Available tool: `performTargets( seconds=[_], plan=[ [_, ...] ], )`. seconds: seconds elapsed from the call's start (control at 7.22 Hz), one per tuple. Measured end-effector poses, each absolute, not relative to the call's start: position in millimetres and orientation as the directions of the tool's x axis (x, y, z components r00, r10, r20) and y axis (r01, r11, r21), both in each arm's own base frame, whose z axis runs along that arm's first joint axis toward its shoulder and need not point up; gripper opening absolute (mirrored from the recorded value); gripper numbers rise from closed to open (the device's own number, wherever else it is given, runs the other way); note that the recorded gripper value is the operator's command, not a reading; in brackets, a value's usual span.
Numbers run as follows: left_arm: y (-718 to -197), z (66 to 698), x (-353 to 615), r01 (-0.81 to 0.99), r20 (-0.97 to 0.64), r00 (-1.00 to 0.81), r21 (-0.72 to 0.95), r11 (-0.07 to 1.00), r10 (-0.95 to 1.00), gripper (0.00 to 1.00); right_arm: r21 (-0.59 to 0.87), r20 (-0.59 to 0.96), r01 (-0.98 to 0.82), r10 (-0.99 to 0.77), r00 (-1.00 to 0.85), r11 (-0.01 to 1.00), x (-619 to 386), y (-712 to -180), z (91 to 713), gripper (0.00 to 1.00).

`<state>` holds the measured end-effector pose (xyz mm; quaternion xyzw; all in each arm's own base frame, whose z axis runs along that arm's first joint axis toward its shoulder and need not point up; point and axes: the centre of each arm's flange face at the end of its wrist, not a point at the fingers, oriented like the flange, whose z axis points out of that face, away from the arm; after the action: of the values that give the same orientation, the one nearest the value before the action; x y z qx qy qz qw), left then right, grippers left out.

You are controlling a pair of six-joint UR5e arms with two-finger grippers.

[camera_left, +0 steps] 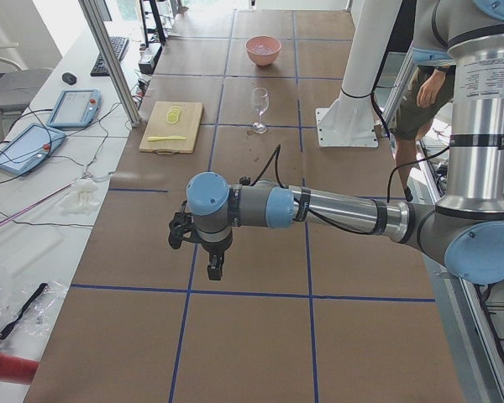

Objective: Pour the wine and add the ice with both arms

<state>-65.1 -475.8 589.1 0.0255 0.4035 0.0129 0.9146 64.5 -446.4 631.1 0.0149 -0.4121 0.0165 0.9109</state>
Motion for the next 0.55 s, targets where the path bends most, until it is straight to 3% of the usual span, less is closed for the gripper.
performTargets(
  seconds=[0.28, 0.55],
  plan=[
    [-477.0, 582.4, -65.5, -0.002, -0.737, 0.674, 0.072, 0.997, 0.054, 1.0, 0.018, 0.749, -0.046, 0.017, 0.662, 0.999, 64.8, -450.1, 627.5, 1.0],
    [-485.8, 532.9, -66.7, 0.006, -0.728, 0.676, 0.165, 0.986, 0.117, 1.0, 0.022, 0.751, -0.05, 0.017, 0.66, 0.998, 64.6, -452.3, 622.7, 1.0]
  ],
)
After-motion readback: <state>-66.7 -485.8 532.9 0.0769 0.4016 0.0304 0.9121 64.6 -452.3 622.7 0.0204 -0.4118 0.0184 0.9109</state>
